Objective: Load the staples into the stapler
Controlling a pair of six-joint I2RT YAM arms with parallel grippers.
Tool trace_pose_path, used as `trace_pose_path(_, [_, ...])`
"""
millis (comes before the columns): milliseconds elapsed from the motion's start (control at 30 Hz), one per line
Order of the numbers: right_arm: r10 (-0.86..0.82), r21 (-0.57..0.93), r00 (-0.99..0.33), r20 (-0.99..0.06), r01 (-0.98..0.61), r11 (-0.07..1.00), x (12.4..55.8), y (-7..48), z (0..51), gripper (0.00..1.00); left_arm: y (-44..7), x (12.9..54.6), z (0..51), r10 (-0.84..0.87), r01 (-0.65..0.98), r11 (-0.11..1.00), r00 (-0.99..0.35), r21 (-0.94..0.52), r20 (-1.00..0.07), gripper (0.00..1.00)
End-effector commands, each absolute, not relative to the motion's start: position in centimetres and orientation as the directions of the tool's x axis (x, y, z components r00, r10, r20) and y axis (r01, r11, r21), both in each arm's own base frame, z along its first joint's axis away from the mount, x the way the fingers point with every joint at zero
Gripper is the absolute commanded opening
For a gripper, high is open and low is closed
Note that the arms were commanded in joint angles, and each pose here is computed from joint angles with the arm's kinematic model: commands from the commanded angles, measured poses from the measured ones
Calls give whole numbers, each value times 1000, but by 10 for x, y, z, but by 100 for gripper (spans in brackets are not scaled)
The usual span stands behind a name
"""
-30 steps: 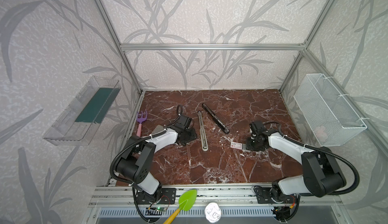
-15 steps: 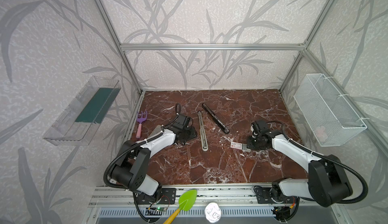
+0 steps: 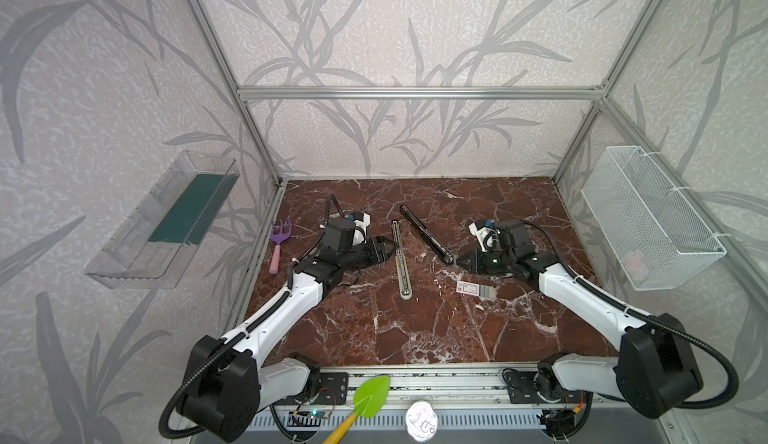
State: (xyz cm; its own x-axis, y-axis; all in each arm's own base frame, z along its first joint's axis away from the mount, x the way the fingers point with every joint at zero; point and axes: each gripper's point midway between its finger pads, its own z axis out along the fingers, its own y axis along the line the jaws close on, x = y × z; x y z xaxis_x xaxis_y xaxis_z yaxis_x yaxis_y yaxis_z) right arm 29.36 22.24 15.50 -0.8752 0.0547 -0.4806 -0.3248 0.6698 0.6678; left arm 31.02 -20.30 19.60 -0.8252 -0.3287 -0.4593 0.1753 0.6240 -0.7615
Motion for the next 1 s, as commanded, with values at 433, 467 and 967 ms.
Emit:
trace_pose_path(433, [25, 785, -786, -618, -618, -32, 271, 306, 292, 0, -229, 266, 308, -312, 501, 51, -814, -864, -491, 57])
trace_pose_path(467, [13, 781, -783, -622, -622, -49, 268, 309, 294, 0, -230, 265, 308, -305, 500, 43, -818, -865, -488, 57])
trace_pose_path(967, [-47, 789, -798, -601, -584, -190, 254, 332, 301, 0, -249, 256, 319, -251, 531, 3, -820, -847, -515, 50])
